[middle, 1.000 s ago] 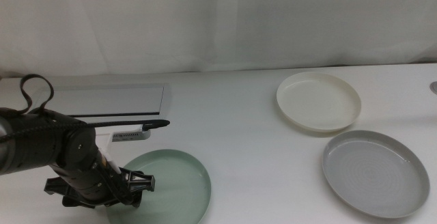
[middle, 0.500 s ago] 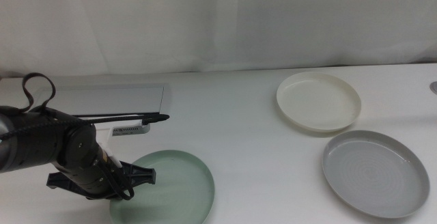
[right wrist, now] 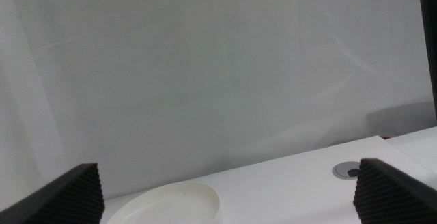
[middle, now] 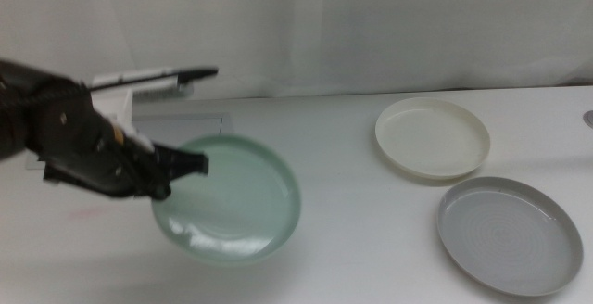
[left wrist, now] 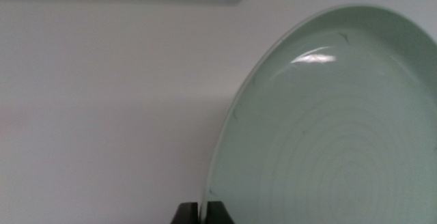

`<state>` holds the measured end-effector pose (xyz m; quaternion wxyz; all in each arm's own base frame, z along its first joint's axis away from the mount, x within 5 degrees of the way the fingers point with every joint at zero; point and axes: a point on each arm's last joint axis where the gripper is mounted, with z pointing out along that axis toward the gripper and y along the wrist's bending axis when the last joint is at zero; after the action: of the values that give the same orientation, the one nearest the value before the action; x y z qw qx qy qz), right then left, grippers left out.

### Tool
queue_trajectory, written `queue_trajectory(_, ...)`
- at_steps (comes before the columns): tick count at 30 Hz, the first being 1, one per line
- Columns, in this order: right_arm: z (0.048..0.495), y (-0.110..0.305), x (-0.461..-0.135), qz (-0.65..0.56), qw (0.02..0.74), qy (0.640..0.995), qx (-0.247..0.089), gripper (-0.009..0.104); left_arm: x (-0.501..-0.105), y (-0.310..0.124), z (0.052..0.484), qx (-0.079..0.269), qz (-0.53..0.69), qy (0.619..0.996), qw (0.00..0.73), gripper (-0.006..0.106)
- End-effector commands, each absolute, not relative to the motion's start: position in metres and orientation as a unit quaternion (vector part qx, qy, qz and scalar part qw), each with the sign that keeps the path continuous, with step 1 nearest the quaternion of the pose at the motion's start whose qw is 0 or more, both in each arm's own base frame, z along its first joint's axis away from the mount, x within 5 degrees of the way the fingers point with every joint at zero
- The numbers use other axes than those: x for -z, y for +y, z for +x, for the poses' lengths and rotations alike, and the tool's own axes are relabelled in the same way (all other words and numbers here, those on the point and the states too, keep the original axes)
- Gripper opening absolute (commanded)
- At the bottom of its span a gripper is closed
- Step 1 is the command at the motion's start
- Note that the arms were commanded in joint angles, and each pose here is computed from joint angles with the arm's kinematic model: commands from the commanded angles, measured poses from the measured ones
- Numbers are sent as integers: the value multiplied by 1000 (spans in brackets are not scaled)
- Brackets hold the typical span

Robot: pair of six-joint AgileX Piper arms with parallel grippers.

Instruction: Stack the three bowls on top of each other.

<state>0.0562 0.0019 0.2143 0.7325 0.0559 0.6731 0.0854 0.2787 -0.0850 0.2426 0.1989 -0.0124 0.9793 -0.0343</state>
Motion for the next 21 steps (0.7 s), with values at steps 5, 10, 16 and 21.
queue_trajectory(5, 55, 2, -202, 55, 731, 676, -81, 103, -282, -115, 280, 71, 22, 968, 240, -3)
queue_trajectory(10, 55, 2, -203, 55, 733, 674, -81, 103, -270, -134, 286, 83, 31, 967, 241, -3)
queue_trajectory(16, 55, 2, -203, 55, 733, 674, -81, 103, -239, -157, 296, 85, 49, 970, 223, -3)
queue_trajectory(21, 55, 2, -203, 55, 733, 674, -81, 103, -205, -172, 303, 90, 45, 977, 187, -3)
